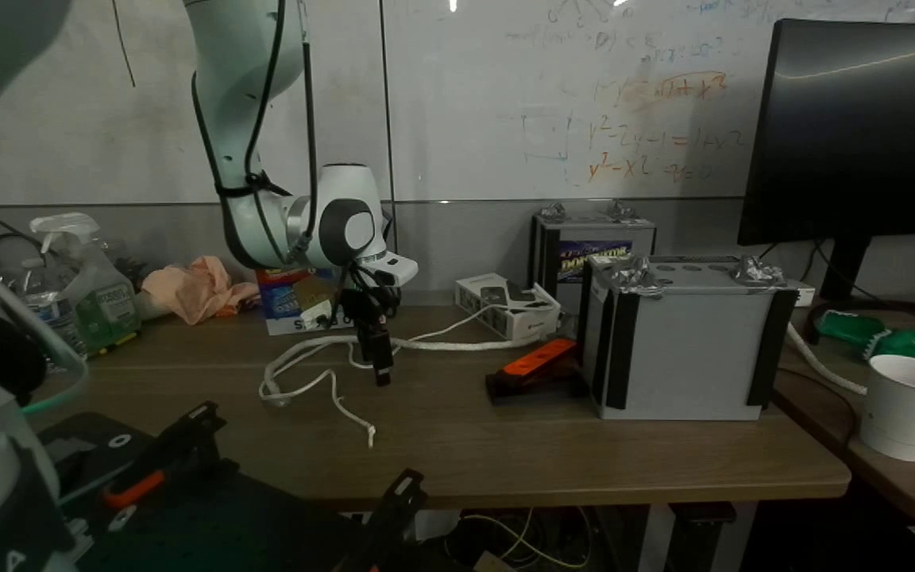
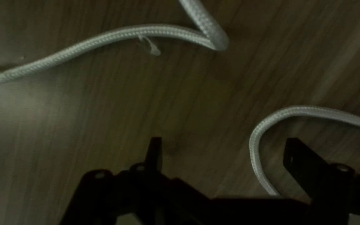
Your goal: Put the two ropes in the box one at a time
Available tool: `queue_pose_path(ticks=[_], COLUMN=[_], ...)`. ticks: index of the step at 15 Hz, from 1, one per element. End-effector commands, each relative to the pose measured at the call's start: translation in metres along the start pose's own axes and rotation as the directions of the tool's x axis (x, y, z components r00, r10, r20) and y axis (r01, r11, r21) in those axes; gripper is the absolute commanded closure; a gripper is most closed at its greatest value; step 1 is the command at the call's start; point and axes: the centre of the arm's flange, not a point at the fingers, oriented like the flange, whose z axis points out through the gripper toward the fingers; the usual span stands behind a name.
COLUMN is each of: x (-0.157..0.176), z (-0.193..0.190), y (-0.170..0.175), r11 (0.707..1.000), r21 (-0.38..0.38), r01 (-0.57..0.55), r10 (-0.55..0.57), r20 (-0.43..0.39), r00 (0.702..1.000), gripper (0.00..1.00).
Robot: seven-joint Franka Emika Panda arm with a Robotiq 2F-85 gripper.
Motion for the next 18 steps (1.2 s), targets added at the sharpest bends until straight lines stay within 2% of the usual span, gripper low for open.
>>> queue_pose_path(ticks=[1,2,10,14,15,18], x=[0.002,0.002,0.005,0.013,0.014,0.015], z=[-0.005,-0.004,-0.013,-0.019,-0.029,-0.074], y=[-0.006,-0.006,-0.012,-0.007,-0.006,-0.004], r11=[1.0,1.0,0.999,0.996,0.992,0.966], r21=[0.012,0.014,0.019,0.041,0.061,0.127], r01=[0.012,0.012,0.046,0.074,0.108,0.224], r10=[-0.011,-0.012,-0.046,-0.077,-0.114,-0.243], r20=[-0.019,-0.019,0.003,0.069,0.1,0.169], r00=[1.0,1.0,0.999,0.995,0.988,0.955], gripper=[0.25,0.26,0.86,0.95,0.92,0.92])
